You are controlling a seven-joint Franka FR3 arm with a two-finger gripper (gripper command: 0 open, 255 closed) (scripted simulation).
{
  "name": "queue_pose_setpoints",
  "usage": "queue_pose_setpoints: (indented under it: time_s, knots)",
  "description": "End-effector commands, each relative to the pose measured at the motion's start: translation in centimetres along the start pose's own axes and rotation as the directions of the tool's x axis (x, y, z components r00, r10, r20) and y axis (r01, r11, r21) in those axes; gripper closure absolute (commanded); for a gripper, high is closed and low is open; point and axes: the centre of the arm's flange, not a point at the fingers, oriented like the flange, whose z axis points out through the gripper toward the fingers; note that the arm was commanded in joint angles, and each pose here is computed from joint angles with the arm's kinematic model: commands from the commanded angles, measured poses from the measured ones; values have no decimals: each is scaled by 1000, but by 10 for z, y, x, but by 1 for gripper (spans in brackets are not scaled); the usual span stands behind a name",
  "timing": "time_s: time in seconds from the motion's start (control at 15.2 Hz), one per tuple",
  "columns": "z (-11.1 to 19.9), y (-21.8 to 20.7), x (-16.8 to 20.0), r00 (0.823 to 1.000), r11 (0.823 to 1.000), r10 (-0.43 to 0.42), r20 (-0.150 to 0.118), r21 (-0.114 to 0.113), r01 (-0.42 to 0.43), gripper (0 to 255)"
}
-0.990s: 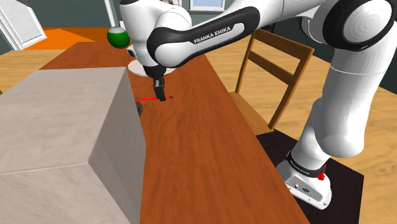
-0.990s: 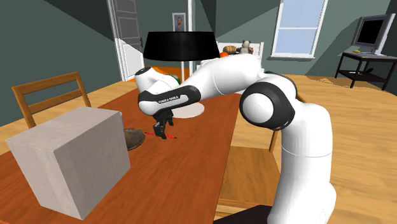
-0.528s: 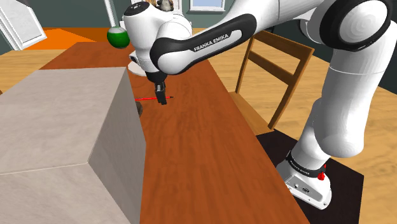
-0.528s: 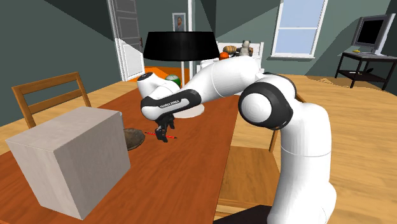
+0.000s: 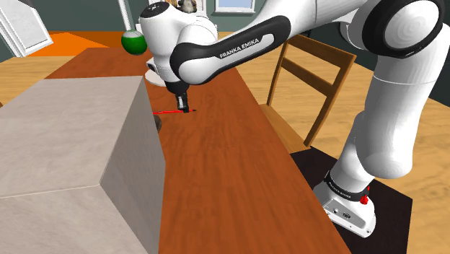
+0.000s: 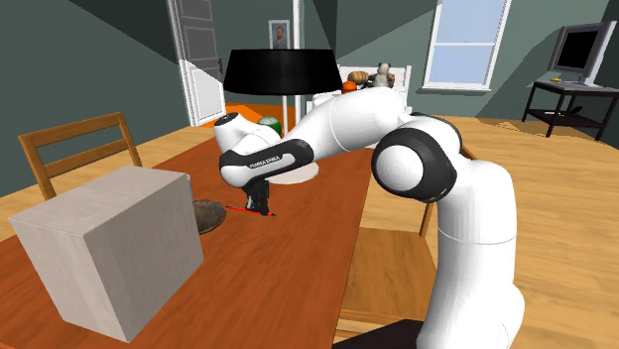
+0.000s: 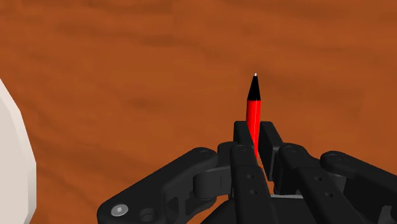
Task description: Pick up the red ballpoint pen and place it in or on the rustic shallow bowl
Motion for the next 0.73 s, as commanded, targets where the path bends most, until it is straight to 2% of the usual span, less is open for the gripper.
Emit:
queue_pose_setpoints:
  time_s: [0.0,0.33,0.66]
  knots:
    - [0,0,0,1000,1000,0,1,0,0,255]
    - [0,0,0,1000,1000,0,0,0,0,255]
    - [-25,8,-3,1000,1000,0,0,0,0,255]
